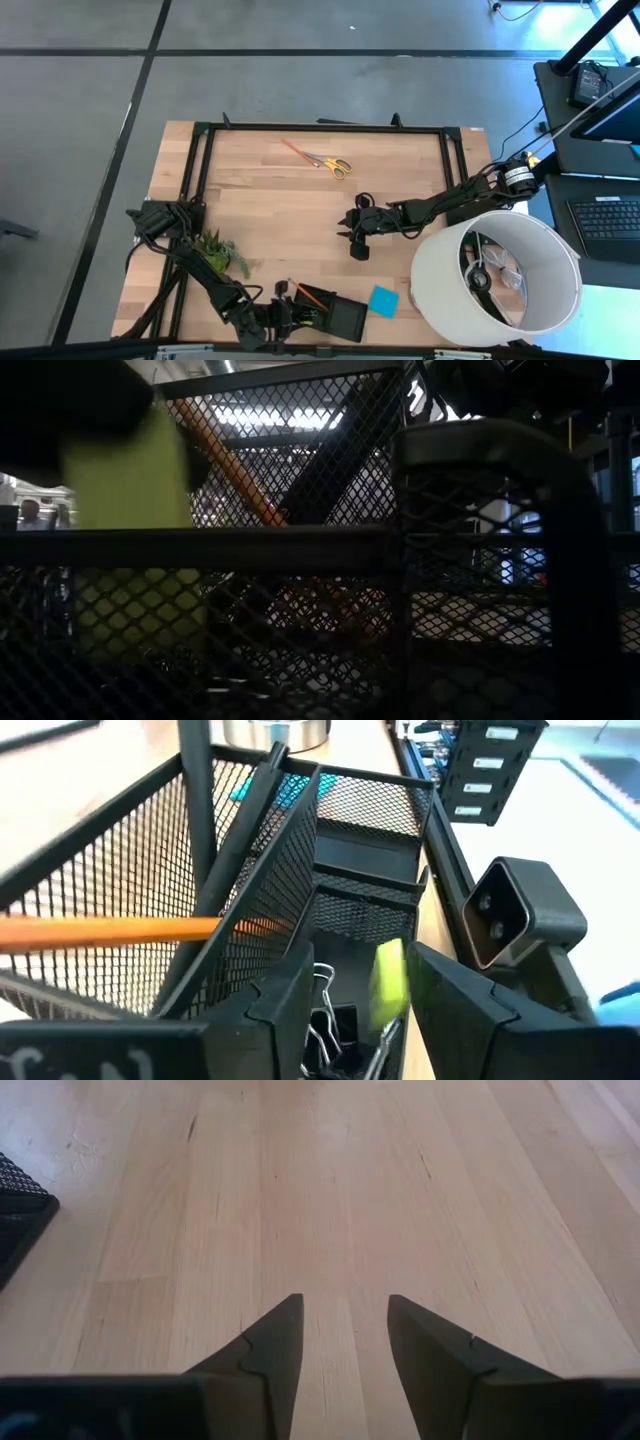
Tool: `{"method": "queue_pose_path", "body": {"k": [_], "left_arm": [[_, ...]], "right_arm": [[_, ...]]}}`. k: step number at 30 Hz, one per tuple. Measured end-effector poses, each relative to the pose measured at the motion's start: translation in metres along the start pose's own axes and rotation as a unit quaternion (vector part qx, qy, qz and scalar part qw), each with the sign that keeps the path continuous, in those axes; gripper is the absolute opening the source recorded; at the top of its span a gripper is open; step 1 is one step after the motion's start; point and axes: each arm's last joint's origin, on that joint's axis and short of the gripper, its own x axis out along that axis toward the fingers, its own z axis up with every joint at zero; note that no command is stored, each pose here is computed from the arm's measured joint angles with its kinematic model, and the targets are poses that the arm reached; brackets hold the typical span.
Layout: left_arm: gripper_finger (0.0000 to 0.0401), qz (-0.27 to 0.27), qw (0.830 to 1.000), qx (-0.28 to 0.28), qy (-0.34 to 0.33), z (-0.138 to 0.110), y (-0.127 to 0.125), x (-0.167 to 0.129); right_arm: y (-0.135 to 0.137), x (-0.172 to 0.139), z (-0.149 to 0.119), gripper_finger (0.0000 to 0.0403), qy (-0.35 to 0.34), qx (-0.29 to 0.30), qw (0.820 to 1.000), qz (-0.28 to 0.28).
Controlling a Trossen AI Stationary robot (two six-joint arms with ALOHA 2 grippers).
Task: Pick and place office supplies into organizer
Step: Put the green eraser into the black desk organizer, then put the black pen into the black desk organizer
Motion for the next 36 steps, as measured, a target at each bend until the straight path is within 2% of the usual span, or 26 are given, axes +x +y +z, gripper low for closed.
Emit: {"method": "queue_pose_path", "body": {"k": [3,5,32,36], "left_arm": [[0.0156,0.0,0.999,0.04,0.0,0.0,0.0,0.0],[0.0157,0.0,0.999,0.046,0.0,0.0,0.0,0.0],[0.0157,-0.003,1.0,0.011,-0.001,0.0,-0.001,-0.001],[0.0157,-0.024,1.0,0.008,0.006,0.01,-0.001,-0.007]], "right_arm": [[0.0,0.0,0.0,0.0149,0.0,0.0,1.0,0.0],[0.0,0.0,0.0,0.015,0.0,0.0,1.0,0.0],[0.0,0.0,0.0,0.0149,0.0,0.0,1.0,0.0],[0.0,0.0,0.0,0.0149,0.0,0.0,1.0,0.0]]}}
